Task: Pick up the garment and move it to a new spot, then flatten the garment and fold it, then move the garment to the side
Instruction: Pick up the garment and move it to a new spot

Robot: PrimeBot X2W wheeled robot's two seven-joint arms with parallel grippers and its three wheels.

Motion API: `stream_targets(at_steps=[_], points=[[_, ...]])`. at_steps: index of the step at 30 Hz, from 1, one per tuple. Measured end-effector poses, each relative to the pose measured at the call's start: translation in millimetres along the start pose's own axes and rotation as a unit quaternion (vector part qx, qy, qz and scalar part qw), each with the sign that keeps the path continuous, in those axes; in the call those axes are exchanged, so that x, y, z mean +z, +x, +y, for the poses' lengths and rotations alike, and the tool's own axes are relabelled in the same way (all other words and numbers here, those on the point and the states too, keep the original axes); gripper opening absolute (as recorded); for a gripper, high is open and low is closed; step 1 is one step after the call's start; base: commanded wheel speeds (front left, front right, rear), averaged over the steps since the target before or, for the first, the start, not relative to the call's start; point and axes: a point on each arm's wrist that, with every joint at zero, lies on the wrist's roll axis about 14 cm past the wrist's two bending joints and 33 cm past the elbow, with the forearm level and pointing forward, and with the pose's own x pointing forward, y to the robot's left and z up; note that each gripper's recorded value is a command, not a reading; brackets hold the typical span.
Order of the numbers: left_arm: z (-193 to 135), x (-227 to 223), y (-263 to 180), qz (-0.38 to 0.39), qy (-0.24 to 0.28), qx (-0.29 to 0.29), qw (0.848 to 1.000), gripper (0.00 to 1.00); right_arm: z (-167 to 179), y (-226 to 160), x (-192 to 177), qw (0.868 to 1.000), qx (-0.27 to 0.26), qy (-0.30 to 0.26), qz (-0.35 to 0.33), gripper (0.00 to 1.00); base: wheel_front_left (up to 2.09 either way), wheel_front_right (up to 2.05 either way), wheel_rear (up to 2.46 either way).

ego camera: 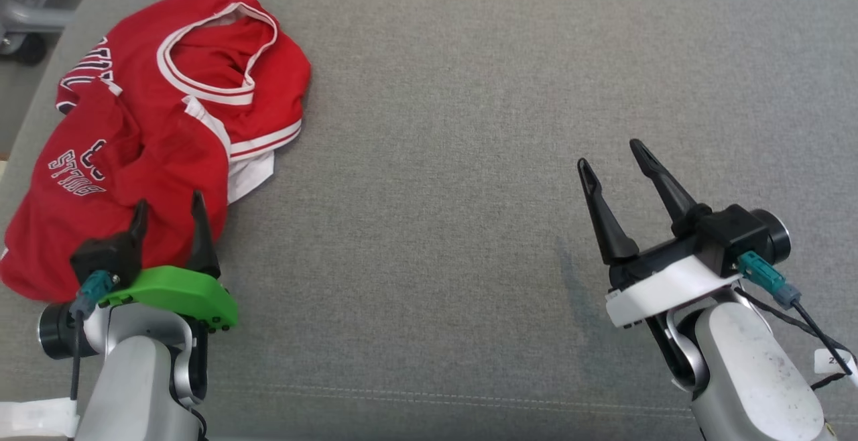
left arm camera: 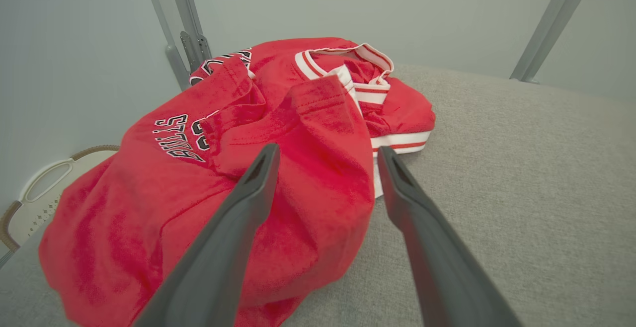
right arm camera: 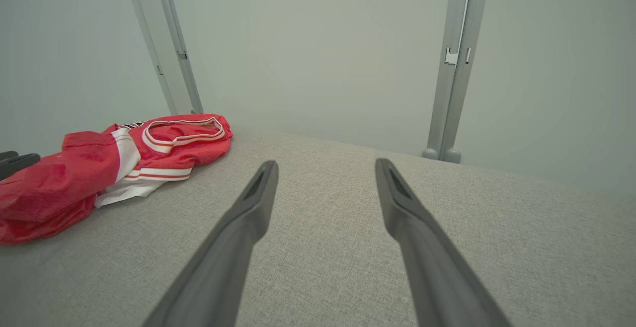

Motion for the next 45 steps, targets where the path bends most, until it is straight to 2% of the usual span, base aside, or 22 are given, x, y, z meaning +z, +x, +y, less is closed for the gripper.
stream_targets(at_steps=[10,14,18,19,20,21,22,34,45], points=[[10.2,-49.3,44.4,0.083,0.015,0.027,0.996,1.00,-31.4,20.1,-14.0,1.000,-0.017,-0.002,0.001,1.00,0.00,0.00,0.00],[3.1,-79.8,47.8,0.128,0.019,0.022,0.991,1.00,-45.5,16.6,-25.7,0.999,-0.035,-0.002,0.016,1.00,0.00,0.00,0.00],[0.4,-91.9,53.8,0.145,0.025,0.021,0.989,1.00,-54.6,10.5,-35.1,0.998,-0.047,-0.004,0.031,1.00,0.00,0.00,0.00],[0.3,-93.3,55.0,0.147,0.027,0.021,0.988,0.90,-56.0,9.6,-35.7,0.998,-0.050,-0.003,0.033,1.00,0.00,0.00,0.00],[0.3,-94.0,55.8,0.147,0.028,0.021,0.988,0.44,-56.9,8.9,-35.9,0.998,-0.051,-0.004,0.033,1.00,0.00,0.00,0.00],[0.0,-94.0,56.1,0.147,0.029,0.020,0.989,0.16,-57.6,8.4,-35.9,0.998,-0.052,-0.004,0.034,1.00,0.00,0.00,0.00],[0.0,-93.0,56.2,0.144,0.030,0.020,0.989,0.00,-58.0,8.2,-34.9,0.998,-0.053,-0.005,0.033,1.00,0.00,0.00,0.00],[-15.9,-74.4,47.7,0.109,0.024,-0.015,0.994,0.00,-50.2,5.3,-20.8,0.998,-0.052,0.001,0.021,1.00,0.00,0.00,0.00],[-41.7,4.0,49.1,-0.004,-0.001,-0.068,0.998,0.00,-32.8,-6.1,-2.9,0.999,-0.049,0.010,0.007,1.00,0.00,0.00,0.00]])
